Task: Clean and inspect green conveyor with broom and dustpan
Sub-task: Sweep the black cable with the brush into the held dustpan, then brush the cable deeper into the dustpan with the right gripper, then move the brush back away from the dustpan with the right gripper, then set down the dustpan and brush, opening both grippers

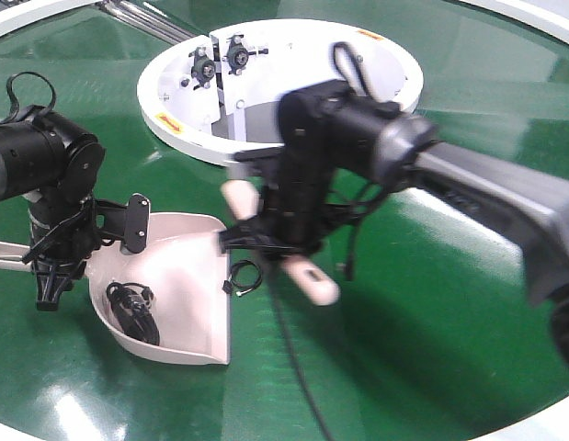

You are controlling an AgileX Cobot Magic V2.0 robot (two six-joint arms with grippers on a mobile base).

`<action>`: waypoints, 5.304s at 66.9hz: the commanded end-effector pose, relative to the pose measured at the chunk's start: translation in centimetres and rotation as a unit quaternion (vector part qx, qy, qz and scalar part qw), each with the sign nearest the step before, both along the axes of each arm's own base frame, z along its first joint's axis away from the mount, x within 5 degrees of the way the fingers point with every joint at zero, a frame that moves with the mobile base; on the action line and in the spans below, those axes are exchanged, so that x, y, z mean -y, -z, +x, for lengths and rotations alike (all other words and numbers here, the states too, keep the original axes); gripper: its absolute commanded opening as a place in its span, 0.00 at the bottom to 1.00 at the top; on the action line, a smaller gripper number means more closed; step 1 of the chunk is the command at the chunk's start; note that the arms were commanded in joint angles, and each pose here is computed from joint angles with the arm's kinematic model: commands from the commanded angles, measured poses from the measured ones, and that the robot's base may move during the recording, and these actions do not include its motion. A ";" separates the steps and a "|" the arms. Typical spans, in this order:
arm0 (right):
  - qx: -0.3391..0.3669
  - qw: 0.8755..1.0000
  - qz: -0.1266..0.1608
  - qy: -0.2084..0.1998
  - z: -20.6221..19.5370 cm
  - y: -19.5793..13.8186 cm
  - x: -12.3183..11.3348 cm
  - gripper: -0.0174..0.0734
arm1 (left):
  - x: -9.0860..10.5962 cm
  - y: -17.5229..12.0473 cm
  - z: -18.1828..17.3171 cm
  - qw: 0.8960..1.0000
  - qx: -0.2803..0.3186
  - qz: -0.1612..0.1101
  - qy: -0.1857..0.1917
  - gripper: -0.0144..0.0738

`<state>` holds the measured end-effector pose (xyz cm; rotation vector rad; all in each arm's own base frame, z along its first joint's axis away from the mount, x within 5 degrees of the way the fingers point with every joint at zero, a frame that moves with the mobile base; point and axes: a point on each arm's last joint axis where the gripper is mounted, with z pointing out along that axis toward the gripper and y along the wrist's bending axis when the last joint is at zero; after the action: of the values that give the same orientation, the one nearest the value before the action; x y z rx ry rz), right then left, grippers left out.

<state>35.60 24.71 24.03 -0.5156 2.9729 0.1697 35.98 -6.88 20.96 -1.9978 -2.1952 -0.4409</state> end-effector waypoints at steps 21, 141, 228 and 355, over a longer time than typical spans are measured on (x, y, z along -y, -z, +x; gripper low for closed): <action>-0.024 0.997 -0.071 0.014 -1.5 0.2 4.2 0.19 | 0.1 -2.5 0.1 0.999 0.046 -0.008 -0.003 0.16; 0.039 0.999 0.008 -0.032 -0.5 -4.2 0.4 0.19 | 0.1 -2.5 0.1 0.999 0.046 -0.008 -0.003 0.16; 0.076 0.993 0.015 0.089 -2.4 -1.3 17.0 0.19 | 0.1 -2.5 0.1 0.999 0.046 -0.008 -0.003 0.16; 0.059 0.995 -0.025 0.076 -2.8 -1.1 17.6 0.20 | 1.9 -2.1 -0.6 0.991 0.017 -0.119 -0.054 0.80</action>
<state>32.73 7.32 22.70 -0.3156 2.9995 0.0408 35.56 -8.52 20.57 -1.9674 -2.3828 -0.1983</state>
